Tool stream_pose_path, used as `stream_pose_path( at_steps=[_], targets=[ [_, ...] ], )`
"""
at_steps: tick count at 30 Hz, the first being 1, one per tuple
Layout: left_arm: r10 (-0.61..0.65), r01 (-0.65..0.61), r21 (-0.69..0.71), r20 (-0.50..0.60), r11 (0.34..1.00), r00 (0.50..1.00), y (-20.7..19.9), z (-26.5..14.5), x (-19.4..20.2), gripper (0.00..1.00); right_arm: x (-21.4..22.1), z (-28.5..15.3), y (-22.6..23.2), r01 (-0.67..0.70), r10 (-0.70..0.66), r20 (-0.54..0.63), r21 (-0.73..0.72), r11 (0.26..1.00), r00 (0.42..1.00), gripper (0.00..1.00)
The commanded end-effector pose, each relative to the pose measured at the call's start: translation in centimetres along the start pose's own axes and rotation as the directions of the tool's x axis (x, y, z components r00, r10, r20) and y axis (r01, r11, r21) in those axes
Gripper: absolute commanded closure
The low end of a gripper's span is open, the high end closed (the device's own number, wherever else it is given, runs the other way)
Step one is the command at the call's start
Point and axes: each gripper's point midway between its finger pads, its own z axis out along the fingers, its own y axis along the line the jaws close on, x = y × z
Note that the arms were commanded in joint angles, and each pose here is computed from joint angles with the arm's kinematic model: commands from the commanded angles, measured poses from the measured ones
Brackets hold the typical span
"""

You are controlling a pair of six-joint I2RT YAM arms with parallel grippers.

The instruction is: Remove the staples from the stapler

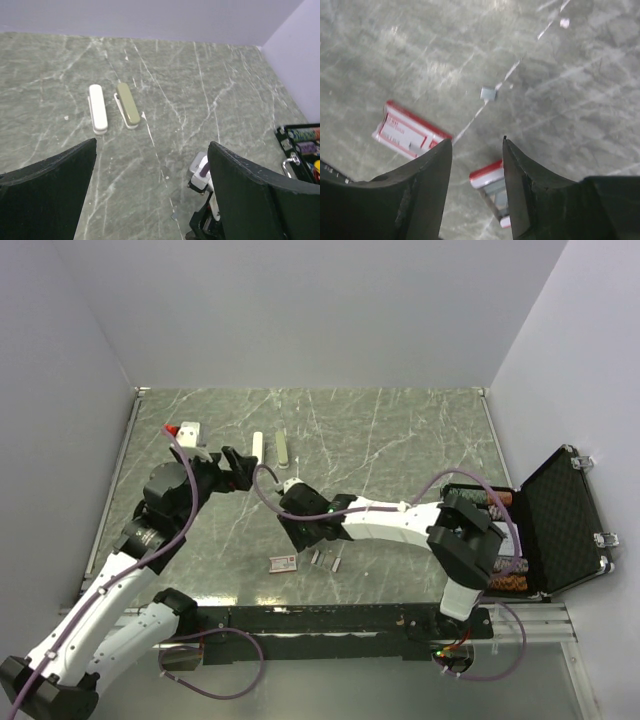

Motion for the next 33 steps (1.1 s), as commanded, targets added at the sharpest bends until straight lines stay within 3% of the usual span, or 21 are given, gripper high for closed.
stream_pose_path(
  at_steps=[1, 21, 33],
  targets=[
    [-0.026, 0.030, -0.055, 0.071, 0.998, 0.997, 1.0, -0.6, -1.8, 0.03, -3.0, 0.4, 0.5, 0.007, -0.008, 0.063, 0.021, 1.000, 0.998, 0.47],
    [-0.053, 0.069, -0.132, 0.124, 0.989, 0.991, 2.7, -1.5, -2.7, 0.03, -2.7, 3.9, -0.5, -0.026, 0.024, 0.033, 0.065, 0.998, 0.999, 0.47],
    [-0.053, 0.069, -0.133, 0.123, 0.989, 0.991, 2.7, -1.4, -2.7, 0.03, -2.5, 4.8, -1.0, -0.027, 0.026, 0.017, 0.088, 0.996, 1.000, 0.56]
  ],
)
